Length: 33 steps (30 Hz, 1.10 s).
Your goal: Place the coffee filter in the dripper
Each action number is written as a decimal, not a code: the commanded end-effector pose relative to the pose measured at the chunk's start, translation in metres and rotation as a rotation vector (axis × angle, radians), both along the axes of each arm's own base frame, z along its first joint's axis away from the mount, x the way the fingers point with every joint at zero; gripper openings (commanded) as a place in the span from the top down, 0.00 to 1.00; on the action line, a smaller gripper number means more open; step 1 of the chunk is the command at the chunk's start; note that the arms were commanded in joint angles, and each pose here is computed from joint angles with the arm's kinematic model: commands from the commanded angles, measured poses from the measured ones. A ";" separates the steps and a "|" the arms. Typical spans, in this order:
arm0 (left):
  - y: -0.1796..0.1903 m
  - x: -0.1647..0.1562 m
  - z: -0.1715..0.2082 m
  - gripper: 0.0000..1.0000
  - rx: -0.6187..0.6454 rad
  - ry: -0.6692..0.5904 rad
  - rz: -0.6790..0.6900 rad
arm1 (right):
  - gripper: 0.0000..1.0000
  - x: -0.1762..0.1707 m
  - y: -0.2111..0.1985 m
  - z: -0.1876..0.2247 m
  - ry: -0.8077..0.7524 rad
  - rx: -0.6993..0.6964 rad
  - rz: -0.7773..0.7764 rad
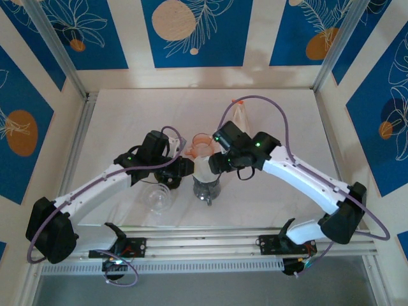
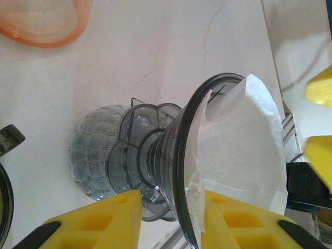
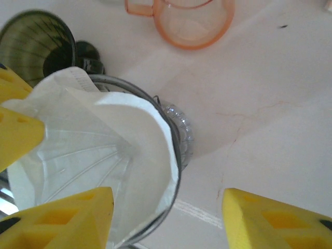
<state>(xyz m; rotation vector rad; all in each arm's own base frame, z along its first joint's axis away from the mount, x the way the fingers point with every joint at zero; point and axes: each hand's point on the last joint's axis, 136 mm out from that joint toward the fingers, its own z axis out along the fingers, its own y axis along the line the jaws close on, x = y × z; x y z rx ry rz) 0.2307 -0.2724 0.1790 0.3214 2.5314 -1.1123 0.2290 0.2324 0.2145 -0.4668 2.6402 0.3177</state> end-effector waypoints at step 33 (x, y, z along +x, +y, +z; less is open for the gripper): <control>0.030 -0.009 0.055 0.28 -0.008 -0.180 0.105 | 0.43 -0.025 -0.060 0.031 -0.130 0.199 -0.162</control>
